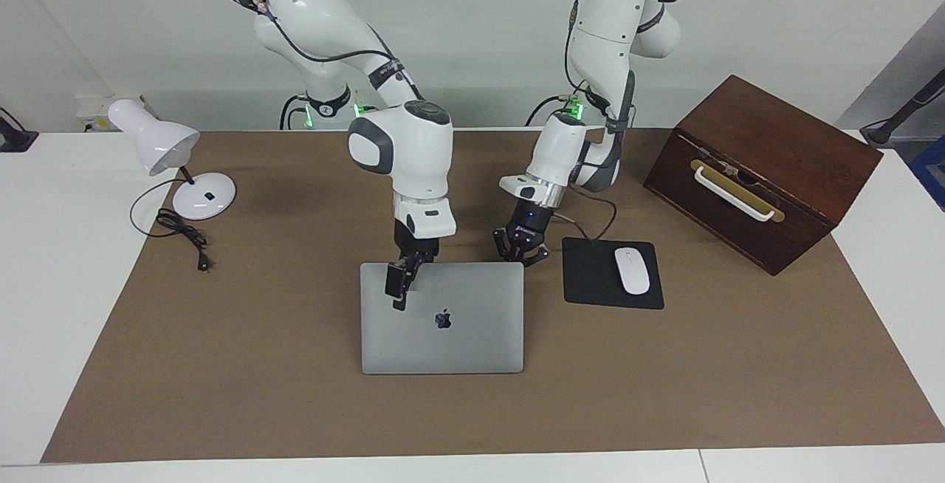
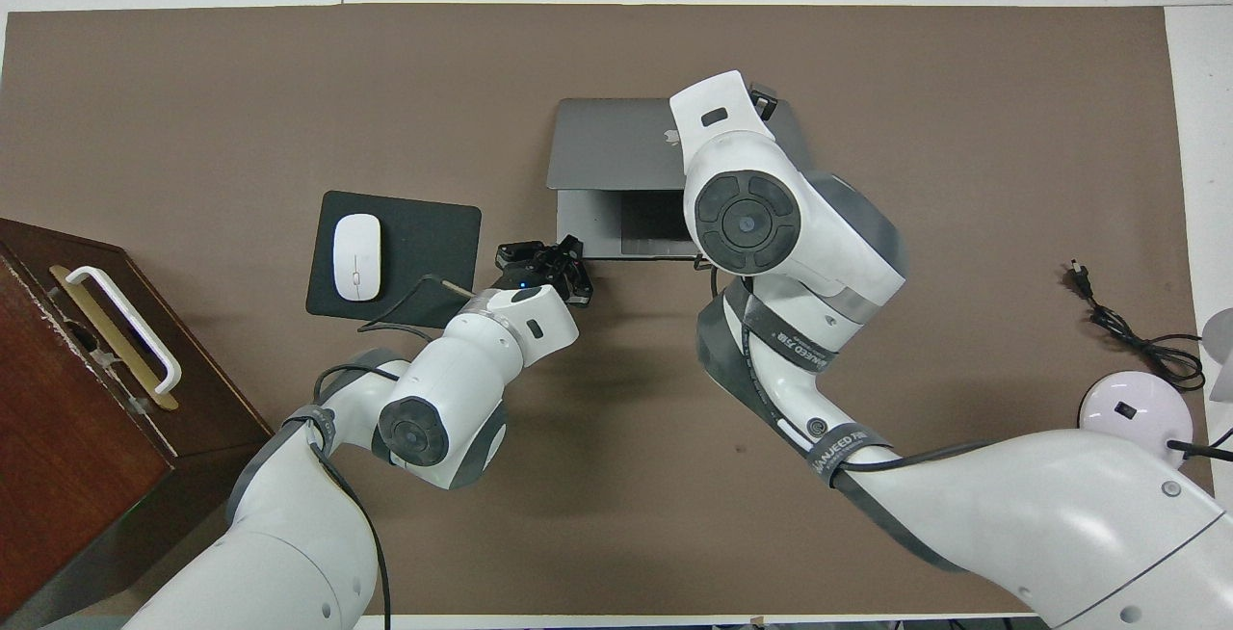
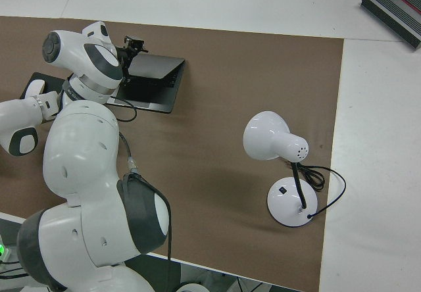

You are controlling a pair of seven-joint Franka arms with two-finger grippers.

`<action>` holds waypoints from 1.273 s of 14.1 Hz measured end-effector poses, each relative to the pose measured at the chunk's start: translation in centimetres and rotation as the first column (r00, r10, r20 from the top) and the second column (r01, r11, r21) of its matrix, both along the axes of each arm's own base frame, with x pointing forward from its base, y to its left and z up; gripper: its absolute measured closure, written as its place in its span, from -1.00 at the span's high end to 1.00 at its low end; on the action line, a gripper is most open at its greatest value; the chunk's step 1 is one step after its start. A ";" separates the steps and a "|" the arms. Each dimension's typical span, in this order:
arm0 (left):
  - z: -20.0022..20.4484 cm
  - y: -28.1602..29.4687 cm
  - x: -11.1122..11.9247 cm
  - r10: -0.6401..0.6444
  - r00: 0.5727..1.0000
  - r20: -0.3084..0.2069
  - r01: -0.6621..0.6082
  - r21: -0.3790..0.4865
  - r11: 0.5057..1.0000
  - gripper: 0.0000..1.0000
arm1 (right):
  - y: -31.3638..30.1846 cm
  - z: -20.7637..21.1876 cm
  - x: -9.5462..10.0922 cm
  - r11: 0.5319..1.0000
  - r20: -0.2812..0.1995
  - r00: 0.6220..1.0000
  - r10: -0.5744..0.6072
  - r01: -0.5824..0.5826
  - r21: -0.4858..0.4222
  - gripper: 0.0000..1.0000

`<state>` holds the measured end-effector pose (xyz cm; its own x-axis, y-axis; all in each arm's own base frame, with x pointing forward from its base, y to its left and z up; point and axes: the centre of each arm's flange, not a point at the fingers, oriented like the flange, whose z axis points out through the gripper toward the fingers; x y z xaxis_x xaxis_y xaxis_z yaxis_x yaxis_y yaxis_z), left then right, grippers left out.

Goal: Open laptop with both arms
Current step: 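Lift the laptop lid upward with the right gripper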

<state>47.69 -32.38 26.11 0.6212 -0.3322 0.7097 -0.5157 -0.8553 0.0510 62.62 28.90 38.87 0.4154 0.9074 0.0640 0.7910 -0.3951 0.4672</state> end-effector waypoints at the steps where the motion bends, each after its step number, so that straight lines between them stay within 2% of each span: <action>1: 0.0 0.0 0.0 0.000 1.000 0.000 0.000 0.000 1.000 -0.98 | 0.0 0.1 0.1 1.000 0.001 1.000 -0.001 0.001 0.000 1.00; 10: 0.0 0.0 0.0 0.000 1.000 0.000 0.000 0.000 1.000 -0.98 | -0.7 1.6 1.0 1.000 -0.014 1.000 -0.006 0.006 0.023 1.00; 18: 0.0 0.0 0.0 0.000 1.000 0.000 0.000 0.000 1.000 -0.98 | -1.2 2.8 1.6 1.000 -0.009 1.000 -0.019 0.019 0.015 1.00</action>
<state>47.69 -32.38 26.11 0.6210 -0.3321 0.7100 -0.5156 -0.8553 0.0510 64.20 27.73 41.71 0.4329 0.8984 0.0742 0.7875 -0.4169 0.4538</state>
